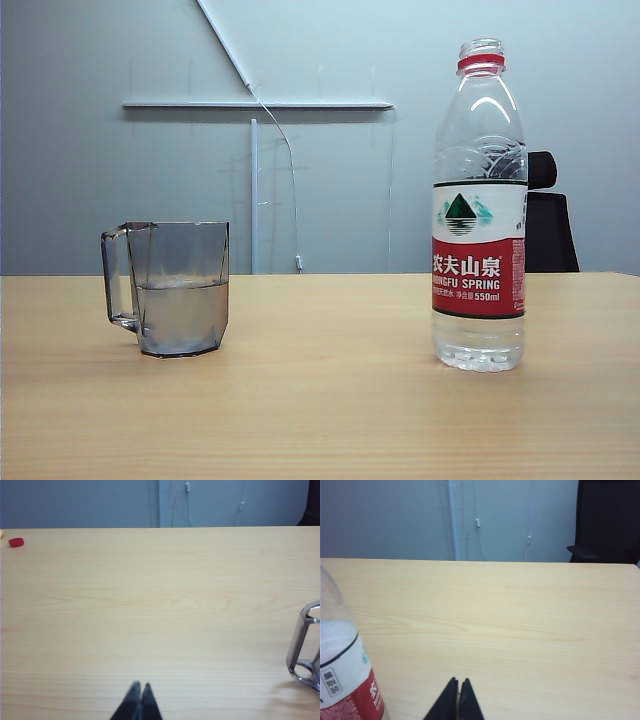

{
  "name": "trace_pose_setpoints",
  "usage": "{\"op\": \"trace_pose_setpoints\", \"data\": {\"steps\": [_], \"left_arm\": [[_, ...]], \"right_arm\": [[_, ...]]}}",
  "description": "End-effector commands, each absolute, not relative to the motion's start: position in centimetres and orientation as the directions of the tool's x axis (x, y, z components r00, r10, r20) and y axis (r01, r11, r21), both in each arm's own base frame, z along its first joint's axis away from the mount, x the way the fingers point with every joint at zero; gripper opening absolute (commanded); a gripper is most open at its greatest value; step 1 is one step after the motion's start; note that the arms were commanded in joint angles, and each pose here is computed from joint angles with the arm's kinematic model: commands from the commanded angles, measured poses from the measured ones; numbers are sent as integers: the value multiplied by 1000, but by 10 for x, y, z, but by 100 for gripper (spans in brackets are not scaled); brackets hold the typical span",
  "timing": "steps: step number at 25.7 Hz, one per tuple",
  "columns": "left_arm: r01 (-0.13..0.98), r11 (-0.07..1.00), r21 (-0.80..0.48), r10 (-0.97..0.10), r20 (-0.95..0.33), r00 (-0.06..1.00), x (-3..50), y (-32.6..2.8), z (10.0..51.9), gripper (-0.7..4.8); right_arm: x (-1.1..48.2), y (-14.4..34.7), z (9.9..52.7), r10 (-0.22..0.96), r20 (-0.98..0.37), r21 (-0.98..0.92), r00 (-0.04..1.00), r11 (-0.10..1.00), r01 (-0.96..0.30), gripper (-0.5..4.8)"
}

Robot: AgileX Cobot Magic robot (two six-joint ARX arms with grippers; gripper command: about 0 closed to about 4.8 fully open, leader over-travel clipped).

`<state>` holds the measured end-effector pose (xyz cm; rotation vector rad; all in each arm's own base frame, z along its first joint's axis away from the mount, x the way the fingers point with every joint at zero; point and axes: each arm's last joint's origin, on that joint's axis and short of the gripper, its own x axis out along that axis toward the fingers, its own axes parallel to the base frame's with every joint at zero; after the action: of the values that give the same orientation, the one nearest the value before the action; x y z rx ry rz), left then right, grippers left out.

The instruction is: Pick up the mineral water bottle on the table and pour water into the mug until it's half full.

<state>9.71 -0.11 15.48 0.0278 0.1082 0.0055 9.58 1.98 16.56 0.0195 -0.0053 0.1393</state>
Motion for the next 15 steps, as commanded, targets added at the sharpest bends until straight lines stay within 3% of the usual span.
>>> {"op": "trace_pose_setpoints", "data": {"steps": [1, 15], "left_arm": [[-1, 1000, 24, 4, -97, 995, 97, -1, 156, -2], [-1, 1000, 24, 4, -97, 995, 97, -1, 156, -2]], "right_arm": [[97, 14, 166, 157, 27, 18, 987, 987, -157, 20], [98, 3, 168, 53, 43, 17, 998, 998, -53, 20]]}}
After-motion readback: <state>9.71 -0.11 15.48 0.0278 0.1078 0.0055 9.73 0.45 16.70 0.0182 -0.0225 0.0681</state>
